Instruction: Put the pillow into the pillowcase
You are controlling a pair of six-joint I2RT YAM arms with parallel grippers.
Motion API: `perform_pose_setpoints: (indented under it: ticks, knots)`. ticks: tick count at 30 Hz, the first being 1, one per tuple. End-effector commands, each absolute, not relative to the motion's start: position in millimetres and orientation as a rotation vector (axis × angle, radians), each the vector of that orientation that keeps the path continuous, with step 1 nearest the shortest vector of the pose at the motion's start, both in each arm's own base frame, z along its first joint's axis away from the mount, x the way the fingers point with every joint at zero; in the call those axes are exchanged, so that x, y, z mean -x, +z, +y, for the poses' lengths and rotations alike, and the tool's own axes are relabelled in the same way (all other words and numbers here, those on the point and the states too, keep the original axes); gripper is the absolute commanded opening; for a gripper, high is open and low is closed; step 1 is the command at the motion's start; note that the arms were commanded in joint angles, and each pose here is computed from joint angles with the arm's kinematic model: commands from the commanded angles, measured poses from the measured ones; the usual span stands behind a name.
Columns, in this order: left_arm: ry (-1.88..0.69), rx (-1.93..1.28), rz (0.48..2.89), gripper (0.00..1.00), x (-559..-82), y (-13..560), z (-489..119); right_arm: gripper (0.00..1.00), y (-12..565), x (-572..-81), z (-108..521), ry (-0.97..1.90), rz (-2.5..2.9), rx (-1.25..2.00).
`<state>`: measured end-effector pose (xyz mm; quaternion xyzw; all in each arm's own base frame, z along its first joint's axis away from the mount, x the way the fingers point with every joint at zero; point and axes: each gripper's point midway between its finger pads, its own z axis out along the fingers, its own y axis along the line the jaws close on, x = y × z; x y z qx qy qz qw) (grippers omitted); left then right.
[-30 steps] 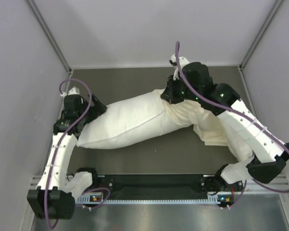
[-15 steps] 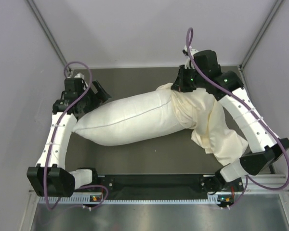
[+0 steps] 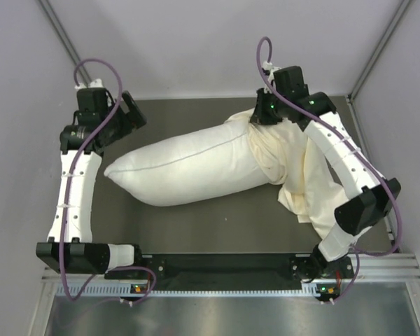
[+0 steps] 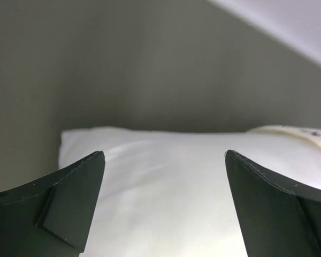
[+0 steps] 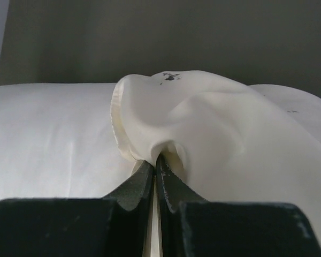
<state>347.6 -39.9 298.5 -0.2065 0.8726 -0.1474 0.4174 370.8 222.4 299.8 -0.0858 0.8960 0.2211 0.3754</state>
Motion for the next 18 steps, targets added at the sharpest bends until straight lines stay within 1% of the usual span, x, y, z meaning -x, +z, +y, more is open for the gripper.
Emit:
perform_pose_setpoints:
  ticks: [1, 3, 4, 5, 7, 8, 10, 11, 12, 13, 15, 16, 17, 18]
  knots:
    - [-0.144, 0.504, 2.118, 0.99, -345.0, 340.2, -4.9, 0.02, 320.8, -412.0, 219.6, 0.527, 2.175, 0.200]
    - [-0.085, 0.506, 2.071, 0.99, -345.0, 361.2, 6.0, 0.02, 312.2, -426.6, 221.6, 0.521, 2.191, 0.190]
    - [-0.080, 0.498, 2.056, 0.99, -345.1, 366.3, 7.1, 0.02, 322.0, -432.9, 221.8, 0.526, 2.165, 0.190]
    - [-0.082, 0.481, 2.042, 0.99, -345.5, 368.7, 6.7, 0.03, 315.9, -441.2, 223.0, 0.523, 2.177, 0.188]
    - [-0.086, 0.475, 2.045, 0.99, -346.3, 361.0, 5.8, 0.06, 331.2, -449.4, 221.3, 0.544, 2.141, 0.183]
    - [-0.076, 0.488, 2.073, 0.99, -347.0, 344.3, 6.6, 0.17, 332.7, -452.4, 221.6, 0.550, 2.138, 0.187]
    - [-0.055, 0.514, 2.137, 0.99, -346.6, 312.8, 8.1, 0.32, 354.6, -454.5, 216.6, 0.555, 2.087, 0.187]
    - [-0.052, 0.524, 2.155, 0.99, -347.4, 302.9, 8.4, 0.44, 361.3, -451.4, 213.6, 0.551, 2.080, 0.188]
    - [-0.057, 0.536, 2.159, 0.99, -349.0, 296.8, 8.3, 0.48, 374.1, -450.1, 209.4, 0.549, 2.051, 0.185]
    - [-0.061, 0.549, 2.187, 0.99, -348.4, 280.4, 6.8, 0.50, 386.1, -444.6, 202.1, 0.545, 2.026, 0.182]
    - [-0.102, 0.542, 2.172, 0.99, -352.7, 274.3, 1.6, 0.59, 394.0, -434.3, 199.2, 0.544, 2.008, 0.202]
    - [-0.113, 0.554, 2.186, 0.99, -352.3, 263.7, -0.2, 0.66, 399.5, -420.8, 197.2, 0.558, 1.992, 0.214]
    - [-0.125, 0.556, 2.190, 0.99, -354.0, 259.0, -2.1, 0.68, 414.2, -410.8, 194.9, 0.569, 1.958, 0.221]
    - [-0.142, 0.556, 2.190, 0.99, -356.6, 256.3, -4.5, 0.70, 401.1, -405.0, 196.8, 0.575, 1.975, 0.236]
